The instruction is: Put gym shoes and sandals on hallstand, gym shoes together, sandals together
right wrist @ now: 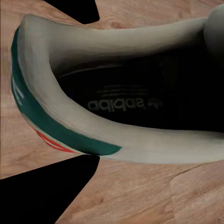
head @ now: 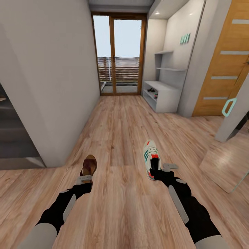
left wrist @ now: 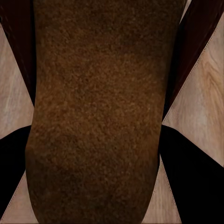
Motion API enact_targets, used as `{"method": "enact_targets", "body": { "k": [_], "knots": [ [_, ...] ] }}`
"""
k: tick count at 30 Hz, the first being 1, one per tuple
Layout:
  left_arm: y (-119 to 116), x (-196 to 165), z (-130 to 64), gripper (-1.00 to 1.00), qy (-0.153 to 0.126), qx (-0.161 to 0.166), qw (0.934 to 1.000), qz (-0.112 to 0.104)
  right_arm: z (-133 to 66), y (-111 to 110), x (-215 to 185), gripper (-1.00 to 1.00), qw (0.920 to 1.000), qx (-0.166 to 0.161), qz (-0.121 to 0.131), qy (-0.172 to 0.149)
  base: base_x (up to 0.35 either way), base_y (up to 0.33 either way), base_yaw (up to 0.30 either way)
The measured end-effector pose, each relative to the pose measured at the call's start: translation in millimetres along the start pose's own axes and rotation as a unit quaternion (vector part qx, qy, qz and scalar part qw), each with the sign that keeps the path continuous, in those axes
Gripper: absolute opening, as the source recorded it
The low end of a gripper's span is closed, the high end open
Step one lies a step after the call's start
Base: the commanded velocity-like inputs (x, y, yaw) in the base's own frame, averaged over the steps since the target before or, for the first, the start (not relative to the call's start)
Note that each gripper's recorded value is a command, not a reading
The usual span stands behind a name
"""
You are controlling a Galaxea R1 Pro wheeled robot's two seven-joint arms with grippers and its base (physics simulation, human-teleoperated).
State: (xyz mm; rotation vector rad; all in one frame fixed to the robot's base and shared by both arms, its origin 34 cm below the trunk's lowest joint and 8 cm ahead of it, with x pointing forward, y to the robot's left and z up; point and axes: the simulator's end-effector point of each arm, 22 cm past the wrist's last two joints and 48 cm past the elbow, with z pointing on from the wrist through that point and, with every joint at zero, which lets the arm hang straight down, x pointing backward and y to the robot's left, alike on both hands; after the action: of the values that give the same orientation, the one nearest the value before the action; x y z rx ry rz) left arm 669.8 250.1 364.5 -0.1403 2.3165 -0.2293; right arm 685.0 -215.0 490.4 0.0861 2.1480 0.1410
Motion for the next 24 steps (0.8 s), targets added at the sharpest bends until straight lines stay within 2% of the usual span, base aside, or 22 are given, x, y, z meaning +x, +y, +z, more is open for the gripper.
{"method": "enact_targets", "body": {
  "k": [24],
  "knots": [
    [-3,-12,-7.2,-1.0,-0.012,0.002,0.9999,0.002,-7.8,2,-13,-1.0,0.9999,-0.001,-0.001,-0.012,0.345,0.0,0.0]
  ]
}}
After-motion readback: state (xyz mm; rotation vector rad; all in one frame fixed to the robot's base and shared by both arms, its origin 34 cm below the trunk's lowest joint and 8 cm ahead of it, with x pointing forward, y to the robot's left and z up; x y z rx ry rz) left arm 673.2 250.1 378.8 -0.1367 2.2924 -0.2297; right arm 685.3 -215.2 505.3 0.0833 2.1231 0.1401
